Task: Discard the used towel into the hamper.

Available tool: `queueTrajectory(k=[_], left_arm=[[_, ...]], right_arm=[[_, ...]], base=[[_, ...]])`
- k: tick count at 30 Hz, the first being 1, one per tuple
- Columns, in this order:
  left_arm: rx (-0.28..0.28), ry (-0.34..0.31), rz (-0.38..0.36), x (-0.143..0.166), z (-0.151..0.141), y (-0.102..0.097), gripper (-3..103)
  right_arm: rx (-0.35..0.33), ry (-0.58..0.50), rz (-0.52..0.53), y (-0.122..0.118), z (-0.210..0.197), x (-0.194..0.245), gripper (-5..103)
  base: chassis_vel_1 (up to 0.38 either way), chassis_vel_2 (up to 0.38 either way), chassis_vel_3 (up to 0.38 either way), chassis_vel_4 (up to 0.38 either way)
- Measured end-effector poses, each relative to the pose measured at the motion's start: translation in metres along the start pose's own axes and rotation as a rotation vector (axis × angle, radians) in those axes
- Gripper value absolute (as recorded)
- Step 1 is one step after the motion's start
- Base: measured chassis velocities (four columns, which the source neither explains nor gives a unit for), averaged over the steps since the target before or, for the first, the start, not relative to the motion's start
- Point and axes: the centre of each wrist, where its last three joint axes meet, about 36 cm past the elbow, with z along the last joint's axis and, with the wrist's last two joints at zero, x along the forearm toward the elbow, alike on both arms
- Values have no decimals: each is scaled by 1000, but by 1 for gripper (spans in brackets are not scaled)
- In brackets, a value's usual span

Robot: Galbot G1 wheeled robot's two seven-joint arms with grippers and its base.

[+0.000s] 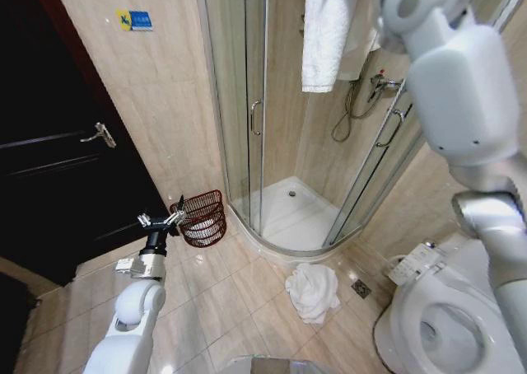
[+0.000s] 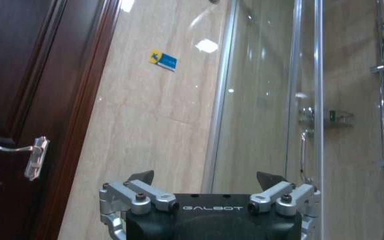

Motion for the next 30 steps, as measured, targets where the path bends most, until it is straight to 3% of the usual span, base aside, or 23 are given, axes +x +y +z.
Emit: queueTrajectory(k=[4,10,30], left_arm=[[10,-15,-5,-1,0,4,100],[16,-30,-15,-2,-3,11,100],[6,-70,-32,-5,-15,22,100]], right_arm=[[0,13,94,3,-1,-24,100],[2,3,143,5,-1,-37,100],[26,-15,141,-8,14,-42,45]], base=[[0,0,0,0],[0,0,0,0],[0,0,0,0]])
